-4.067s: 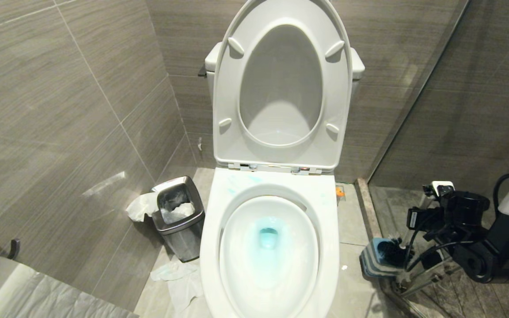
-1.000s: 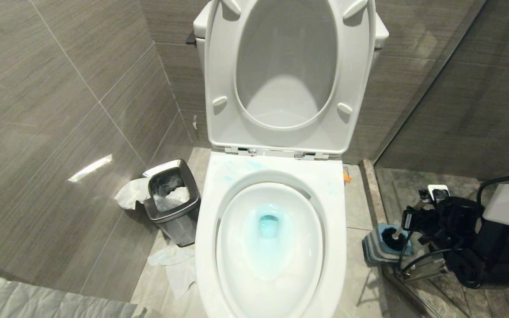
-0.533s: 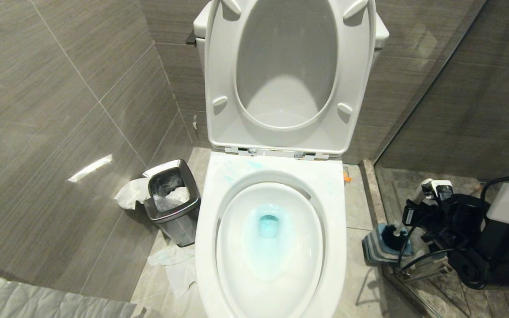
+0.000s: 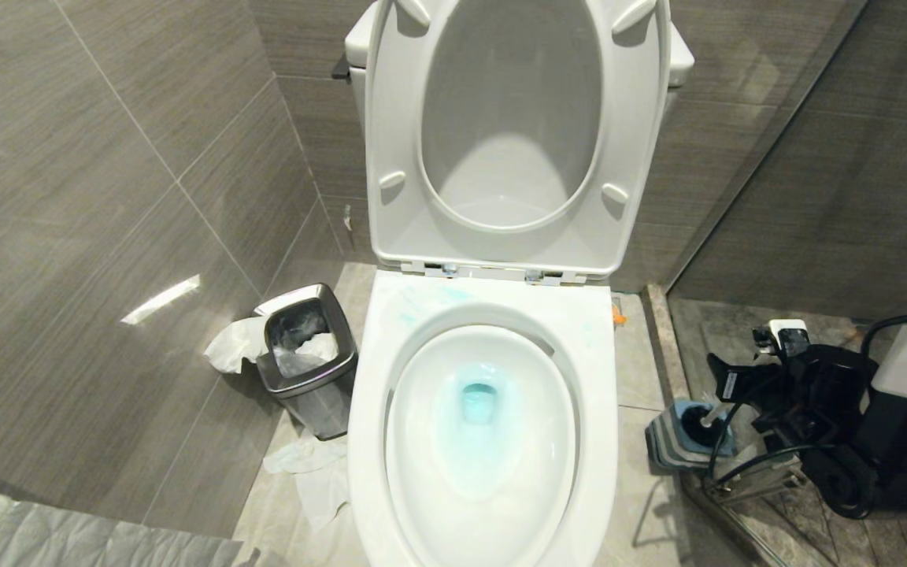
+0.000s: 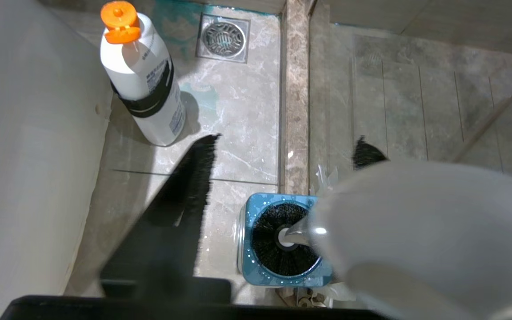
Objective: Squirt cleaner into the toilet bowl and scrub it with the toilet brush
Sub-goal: Put the toilet brush back
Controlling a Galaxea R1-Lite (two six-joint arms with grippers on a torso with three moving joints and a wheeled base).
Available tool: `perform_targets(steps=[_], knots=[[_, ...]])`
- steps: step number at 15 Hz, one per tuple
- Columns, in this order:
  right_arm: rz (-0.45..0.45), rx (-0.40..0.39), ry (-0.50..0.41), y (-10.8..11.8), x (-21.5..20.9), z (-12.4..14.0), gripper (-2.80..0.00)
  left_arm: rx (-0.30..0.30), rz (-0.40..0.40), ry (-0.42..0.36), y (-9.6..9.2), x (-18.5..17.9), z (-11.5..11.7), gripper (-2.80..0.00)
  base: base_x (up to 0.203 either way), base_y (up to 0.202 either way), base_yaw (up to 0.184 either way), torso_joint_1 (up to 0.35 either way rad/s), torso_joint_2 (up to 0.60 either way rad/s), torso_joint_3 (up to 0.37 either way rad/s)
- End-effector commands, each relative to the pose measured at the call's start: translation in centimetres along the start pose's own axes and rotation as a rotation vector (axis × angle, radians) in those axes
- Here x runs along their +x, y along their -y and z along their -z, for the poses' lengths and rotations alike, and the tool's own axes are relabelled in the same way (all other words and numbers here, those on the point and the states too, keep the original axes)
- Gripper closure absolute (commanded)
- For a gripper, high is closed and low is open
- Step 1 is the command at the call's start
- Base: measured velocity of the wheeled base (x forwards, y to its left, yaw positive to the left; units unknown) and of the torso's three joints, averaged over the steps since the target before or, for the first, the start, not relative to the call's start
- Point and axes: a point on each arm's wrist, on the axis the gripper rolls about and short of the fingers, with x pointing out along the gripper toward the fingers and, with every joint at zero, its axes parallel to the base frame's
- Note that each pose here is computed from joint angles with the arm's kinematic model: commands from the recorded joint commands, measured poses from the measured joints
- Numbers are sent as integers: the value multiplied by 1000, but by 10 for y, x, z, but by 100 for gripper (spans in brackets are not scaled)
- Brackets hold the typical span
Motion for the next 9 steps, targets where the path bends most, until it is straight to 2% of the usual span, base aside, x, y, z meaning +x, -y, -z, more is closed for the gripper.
perform_targets(steps=[1,9], knots=[[2,0,15,1,-7,-7,-280,0,0,-2,0,0,0,0,0,0,0,0,0,0],[8,1,17,6,-42,-26,-280,0,0,-2,0,0,0,0,0,0,0,0,0,0]])
